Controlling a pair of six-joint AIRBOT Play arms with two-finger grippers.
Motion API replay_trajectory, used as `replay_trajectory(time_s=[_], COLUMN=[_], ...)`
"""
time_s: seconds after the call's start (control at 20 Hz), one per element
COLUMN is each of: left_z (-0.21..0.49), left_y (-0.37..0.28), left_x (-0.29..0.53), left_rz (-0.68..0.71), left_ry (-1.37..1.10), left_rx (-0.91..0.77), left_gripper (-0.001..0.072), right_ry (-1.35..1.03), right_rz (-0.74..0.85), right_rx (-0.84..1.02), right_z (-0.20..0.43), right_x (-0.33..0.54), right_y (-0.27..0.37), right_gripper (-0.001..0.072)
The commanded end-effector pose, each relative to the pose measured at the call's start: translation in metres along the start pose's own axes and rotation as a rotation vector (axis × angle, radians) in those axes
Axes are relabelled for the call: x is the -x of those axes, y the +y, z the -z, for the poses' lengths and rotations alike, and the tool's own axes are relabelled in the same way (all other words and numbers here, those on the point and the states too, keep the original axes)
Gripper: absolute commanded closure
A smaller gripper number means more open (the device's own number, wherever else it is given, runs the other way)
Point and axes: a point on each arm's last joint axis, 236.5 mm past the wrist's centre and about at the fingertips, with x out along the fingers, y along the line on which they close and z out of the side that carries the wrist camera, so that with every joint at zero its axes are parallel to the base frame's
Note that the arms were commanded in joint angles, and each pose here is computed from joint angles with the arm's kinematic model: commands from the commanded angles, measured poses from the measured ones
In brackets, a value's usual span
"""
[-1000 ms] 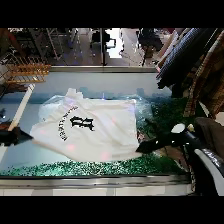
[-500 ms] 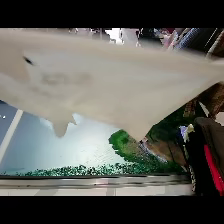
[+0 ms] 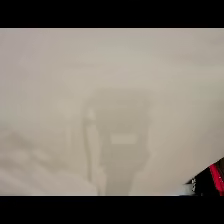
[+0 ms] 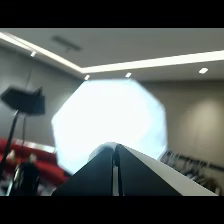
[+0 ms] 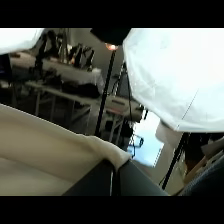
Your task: Fold the clothes and pants, and hang the long-sleeved shirts on hangers.
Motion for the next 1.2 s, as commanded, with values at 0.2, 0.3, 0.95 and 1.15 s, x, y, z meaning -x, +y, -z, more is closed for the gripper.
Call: replay_trajectory(time_s=[0.2,0.3,0.95,1.15], left_z=[0.337,0.418,0.532,0.552], left_y=[0.194,0.237,0.321,0.313], left_x=[0.034,0.059,0.154,0.200], left_rz=[-0.340,-0.412,-0.589,-0.619], left_ry=[0.835,0.985,1.089,1.257], left_rx=[0.214,0.254,0.731,0.771], left_gripper=[0.0703,0.0703,0.0703,0.0588], right_ry=[0.761,0.872,1.261,1.317], right_rz=[-0.241,-0.236,-0.300,-0.344], right_rx=[-0.268,-0.327,-0.425,-0.435], right_z=[0.306,0.392,0.591,0.599], right_x=[-0.180,-0.214,-0.213,-0.202], right_y=[0.022,0.025,0.052,0.064], right_gripper=[0.0697,0.0697,0.0697,0.0569])
